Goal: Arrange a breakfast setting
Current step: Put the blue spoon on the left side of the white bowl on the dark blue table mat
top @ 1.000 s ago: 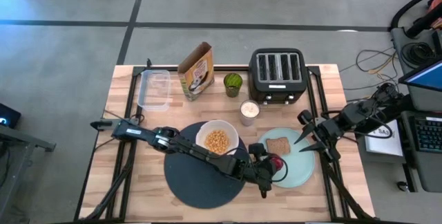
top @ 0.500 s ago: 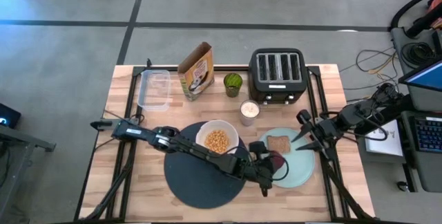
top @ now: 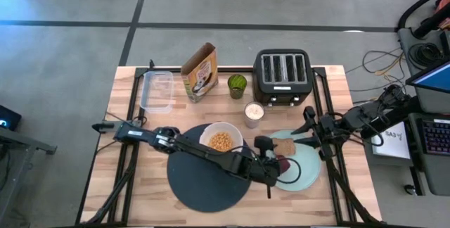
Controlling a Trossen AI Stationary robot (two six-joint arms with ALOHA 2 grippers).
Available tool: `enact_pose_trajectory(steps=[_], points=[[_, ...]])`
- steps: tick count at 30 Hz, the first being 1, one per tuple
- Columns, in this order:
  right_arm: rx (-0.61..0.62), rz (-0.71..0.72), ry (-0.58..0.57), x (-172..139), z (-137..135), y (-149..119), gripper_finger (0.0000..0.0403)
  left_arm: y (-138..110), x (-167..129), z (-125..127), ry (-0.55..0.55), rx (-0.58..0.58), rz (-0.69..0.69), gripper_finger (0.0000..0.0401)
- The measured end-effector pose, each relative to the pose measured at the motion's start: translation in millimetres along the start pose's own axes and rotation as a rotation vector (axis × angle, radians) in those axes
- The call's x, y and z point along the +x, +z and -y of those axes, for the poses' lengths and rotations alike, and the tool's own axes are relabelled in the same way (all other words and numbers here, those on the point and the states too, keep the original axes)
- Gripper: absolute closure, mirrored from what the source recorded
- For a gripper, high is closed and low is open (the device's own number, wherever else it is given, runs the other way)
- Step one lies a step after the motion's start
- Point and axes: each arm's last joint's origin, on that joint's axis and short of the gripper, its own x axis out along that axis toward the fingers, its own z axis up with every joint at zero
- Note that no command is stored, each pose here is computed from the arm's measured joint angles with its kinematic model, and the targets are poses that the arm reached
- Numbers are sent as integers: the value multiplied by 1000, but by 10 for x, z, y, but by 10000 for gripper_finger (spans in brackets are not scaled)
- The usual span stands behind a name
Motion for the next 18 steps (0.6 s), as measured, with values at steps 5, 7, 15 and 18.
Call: enact_pose_trajectory(steps=[5,7,15,18], points=[[-2,2,-30,30,0,-1,280,-7,-134,-275,3,61,-80,88],[-7,-5,-58,53,4,-11,280,-39,-157,-367,1,90,-123,93],[-59,-60,-171,246,-18,-9,280,-128,-302,-740,-6,174,-258,111],[-102,-53,-198,290,-42,112,280,-183,-370,-919,-10,200,-318,113]])
